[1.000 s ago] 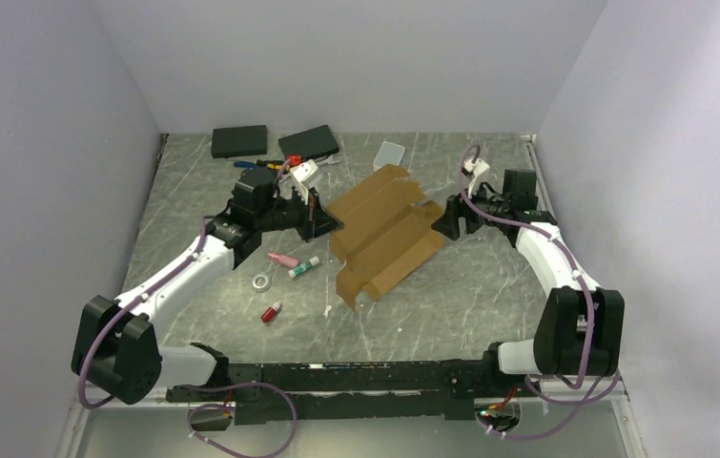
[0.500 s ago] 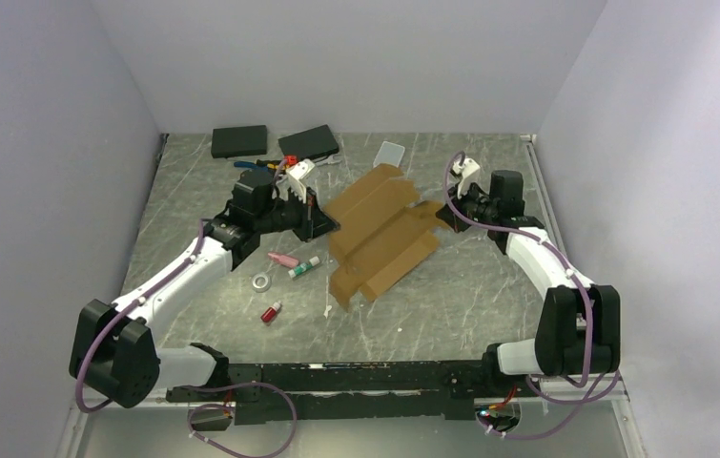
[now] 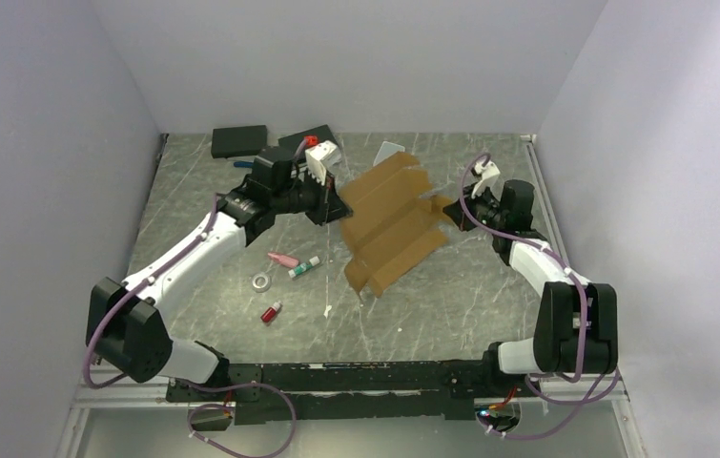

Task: Fold the paper box

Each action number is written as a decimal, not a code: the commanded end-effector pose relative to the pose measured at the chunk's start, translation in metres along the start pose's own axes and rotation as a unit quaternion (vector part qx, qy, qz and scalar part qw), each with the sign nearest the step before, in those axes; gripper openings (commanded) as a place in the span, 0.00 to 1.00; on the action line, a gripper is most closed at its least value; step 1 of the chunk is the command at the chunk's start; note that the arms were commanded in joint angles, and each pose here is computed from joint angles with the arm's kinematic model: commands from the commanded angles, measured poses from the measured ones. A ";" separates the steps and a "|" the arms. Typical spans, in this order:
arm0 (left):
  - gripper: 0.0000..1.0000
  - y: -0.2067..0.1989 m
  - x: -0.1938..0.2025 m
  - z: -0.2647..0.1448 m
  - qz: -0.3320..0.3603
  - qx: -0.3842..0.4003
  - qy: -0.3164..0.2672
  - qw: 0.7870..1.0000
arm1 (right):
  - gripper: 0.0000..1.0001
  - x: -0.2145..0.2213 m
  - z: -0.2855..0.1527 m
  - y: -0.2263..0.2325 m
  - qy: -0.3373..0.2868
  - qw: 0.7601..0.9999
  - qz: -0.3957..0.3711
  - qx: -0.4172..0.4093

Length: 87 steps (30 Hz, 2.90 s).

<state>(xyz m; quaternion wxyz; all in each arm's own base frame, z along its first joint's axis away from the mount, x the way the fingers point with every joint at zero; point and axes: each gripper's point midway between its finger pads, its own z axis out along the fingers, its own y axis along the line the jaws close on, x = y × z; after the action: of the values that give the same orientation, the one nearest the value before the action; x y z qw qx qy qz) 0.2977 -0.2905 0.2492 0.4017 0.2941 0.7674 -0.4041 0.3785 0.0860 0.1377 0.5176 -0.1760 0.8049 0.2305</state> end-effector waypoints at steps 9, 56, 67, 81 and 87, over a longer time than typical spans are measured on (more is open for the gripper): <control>0.00 0.003 0.020 0.018 0.019 -0.017 0.076 0.997 | 0.00 0.013 0.002 0.005 0.002 0.997 0.033 -0.072; 0.00 0.015 0.056 0.034 -0.043 -0.043 0.090 0.994 | 0.23 0.061 0.002 0.054 0.126 0.971 0.078 -0.187; 0.00 0.014 0.053 0.028 -0.058 -0.056 0.070 0.994 | 0.54 -0.001 -0.024 0.022 0.034 0.995 -0.011 -0.093; 0.00 0.046 0.061 0.018 -0.154 -0.102 0.049 0.982 | 0.06 0.009 0.010 0.040 0.065 0.984 0.133 -0.097; 0.00 0.053 0.070 0.010 -0.176 -0.101 0.052 0.978 | 0.00 0.010 0.051 0.043 0.087 0.991 0.106 0.006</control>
<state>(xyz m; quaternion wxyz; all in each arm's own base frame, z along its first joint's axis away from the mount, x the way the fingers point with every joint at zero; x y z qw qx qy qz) 0.3089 -0.2623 0.1434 0.2955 0.1444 0.8796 -0.3436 0.3454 0.1491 0.0912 0.3528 -0.1395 0.8616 0.3373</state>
